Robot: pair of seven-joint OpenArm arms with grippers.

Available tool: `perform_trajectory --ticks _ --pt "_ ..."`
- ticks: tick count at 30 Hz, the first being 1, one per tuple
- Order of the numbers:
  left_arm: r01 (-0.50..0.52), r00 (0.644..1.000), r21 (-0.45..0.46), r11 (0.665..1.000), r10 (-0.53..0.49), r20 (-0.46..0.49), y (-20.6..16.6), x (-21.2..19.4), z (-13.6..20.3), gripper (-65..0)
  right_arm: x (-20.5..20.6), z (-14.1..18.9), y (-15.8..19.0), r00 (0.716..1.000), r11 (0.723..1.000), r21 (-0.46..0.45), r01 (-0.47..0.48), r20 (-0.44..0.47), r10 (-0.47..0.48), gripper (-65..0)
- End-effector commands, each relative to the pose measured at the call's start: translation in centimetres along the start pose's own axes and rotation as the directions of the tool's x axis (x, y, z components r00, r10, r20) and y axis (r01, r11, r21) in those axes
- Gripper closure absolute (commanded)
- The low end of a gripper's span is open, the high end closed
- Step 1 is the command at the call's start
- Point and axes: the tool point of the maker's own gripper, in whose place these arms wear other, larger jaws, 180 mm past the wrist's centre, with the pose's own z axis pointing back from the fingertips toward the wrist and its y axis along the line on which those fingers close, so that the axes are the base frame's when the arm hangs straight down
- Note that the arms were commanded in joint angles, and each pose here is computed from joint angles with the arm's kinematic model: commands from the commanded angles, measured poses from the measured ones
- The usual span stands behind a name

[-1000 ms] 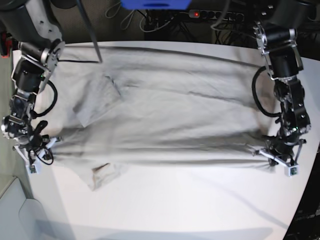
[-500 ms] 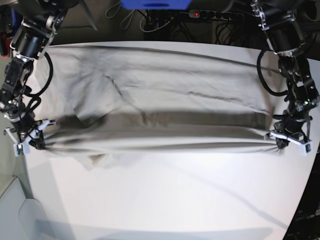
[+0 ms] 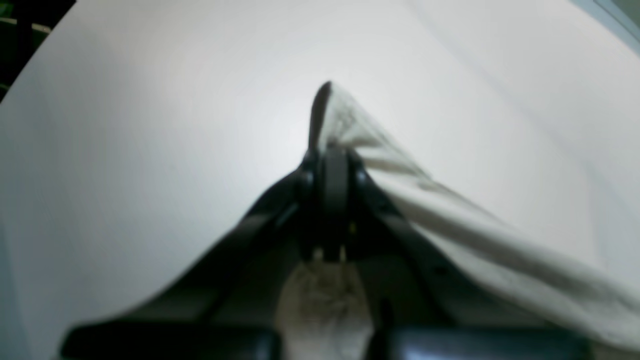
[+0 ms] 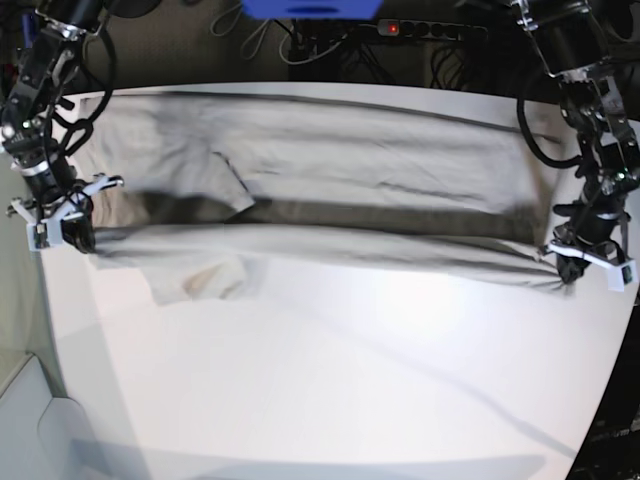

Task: Layout the t-shirt on the table in an organized manner, then fold the t-shirt properly
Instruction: 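Lift the hem with both grippers and fold it over toward the collar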

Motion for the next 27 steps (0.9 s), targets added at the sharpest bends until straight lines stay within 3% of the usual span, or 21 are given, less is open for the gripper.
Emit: perform_trajectory --ticks 1,8,14,27 --pt "0.003 0.998 -0.015 1.000 -0.002 0.064 -0.1 2.0 0.5 -0.4 2.2 0.8 -0.9 0.997 1.000 -0.029 -0.006 0.079 0.008 0.0" --pt "-0.017 0.999 -0.039 0.999 0.018 0.032 -0.1 0.2 2.2 -0.4 0.1 2.8 -1.3 0.999 0.998 -0.065 0.012 0.035 -0.010 0.0" --pt "-0.045 0.999 0.028 0.999 0.044 0.016 2.7 -1.1 3.6 -0.4 -1.3 3.7 -1.4 1.000 0.997 -0.071 0.015 -0.002 -0.015 0.0" --pt "-0.064 0.995 0.067 0.996 0.069 -0.068 4.4 -4.3 3.1 -0.4 -5.4 3.9 0.7 0.993 0.997 -0.027 0.071 -0.095 -0.074 0.0"
